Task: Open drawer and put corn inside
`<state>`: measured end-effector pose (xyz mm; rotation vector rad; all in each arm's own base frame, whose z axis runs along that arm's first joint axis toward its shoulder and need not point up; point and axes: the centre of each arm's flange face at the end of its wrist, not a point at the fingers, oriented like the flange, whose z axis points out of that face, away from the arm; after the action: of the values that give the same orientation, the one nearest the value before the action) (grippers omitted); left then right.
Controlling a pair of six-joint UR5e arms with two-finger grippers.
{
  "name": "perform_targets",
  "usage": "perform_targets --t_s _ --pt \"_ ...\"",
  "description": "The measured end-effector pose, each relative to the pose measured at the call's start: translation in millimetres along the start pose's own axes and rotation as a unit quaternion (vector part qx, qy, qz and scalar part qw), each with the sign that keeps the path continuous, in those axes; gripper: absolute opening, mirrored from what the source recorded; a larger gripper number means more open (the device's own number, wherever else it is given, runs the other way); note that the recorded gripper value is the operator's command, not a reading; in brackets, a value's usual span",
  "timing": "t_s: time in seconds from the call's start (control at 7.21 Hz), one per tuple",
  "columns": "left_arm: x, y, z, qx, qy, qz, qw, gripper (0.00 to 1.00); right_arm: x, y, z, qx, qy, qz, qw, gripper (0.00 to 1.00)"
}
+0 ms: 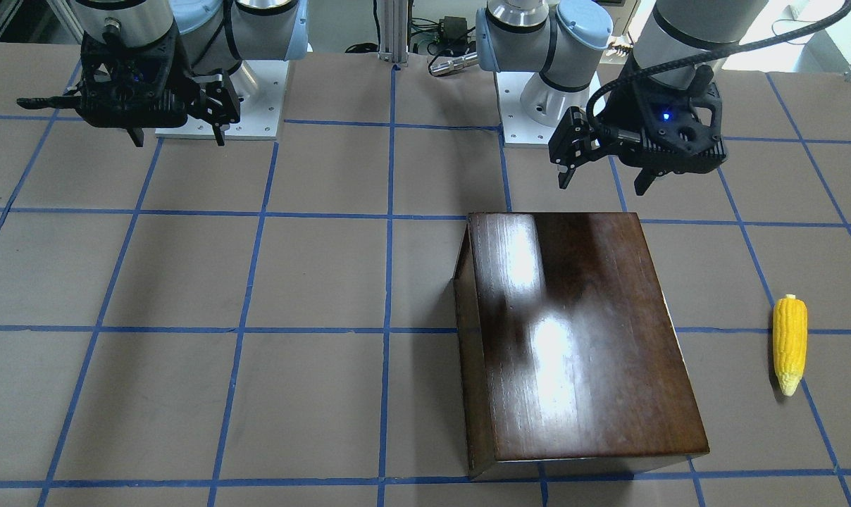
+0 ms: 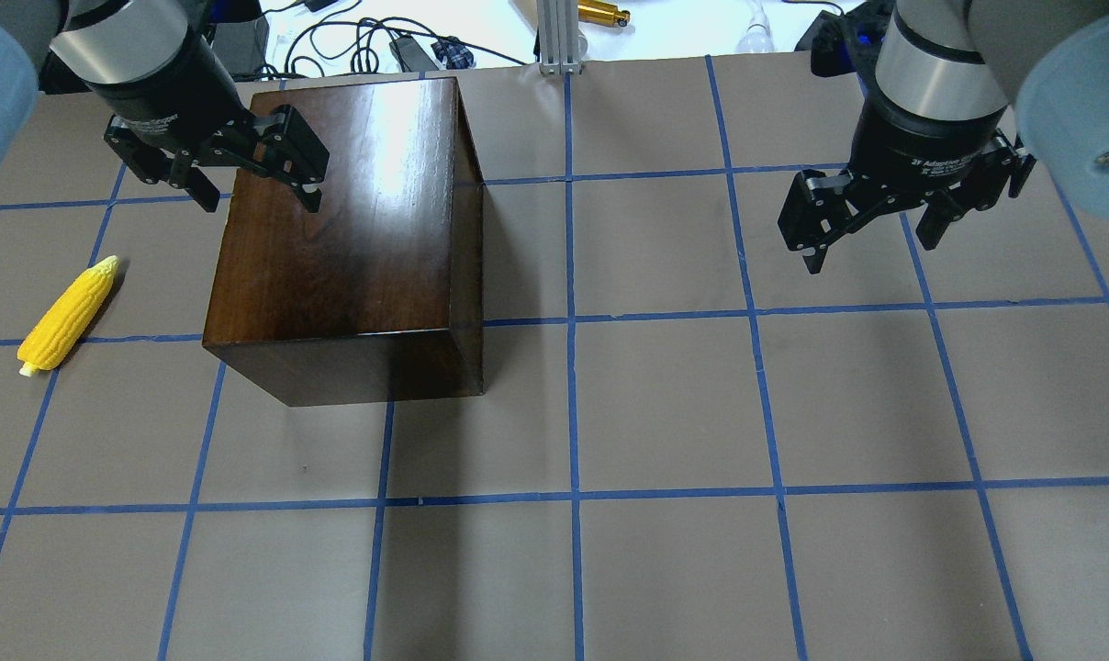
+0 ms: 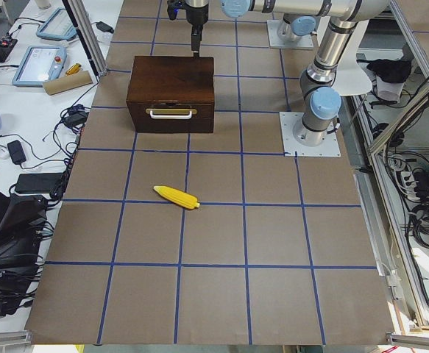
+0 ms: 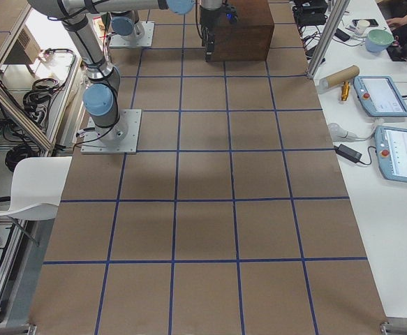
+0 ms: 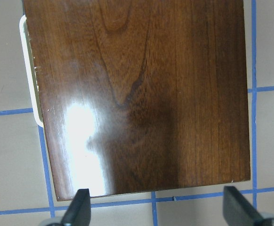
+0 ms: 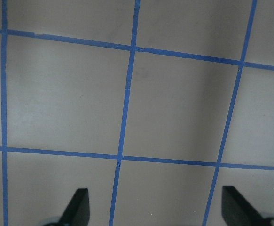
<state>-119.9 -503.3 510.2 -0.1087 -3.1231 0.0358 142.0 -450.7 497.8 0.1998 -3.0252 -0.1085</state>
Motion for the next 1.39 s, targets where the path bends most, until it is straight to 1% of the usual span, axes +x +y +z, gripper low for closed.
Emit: perform_targets --t_s 1.39 --pt "-4.1 1.7 -3.0 0.001 -0.001 -0.003 1.0000 1.00 0.1 0.1 -0.1 0.000 0.000 0.000 1.0000 1.00"
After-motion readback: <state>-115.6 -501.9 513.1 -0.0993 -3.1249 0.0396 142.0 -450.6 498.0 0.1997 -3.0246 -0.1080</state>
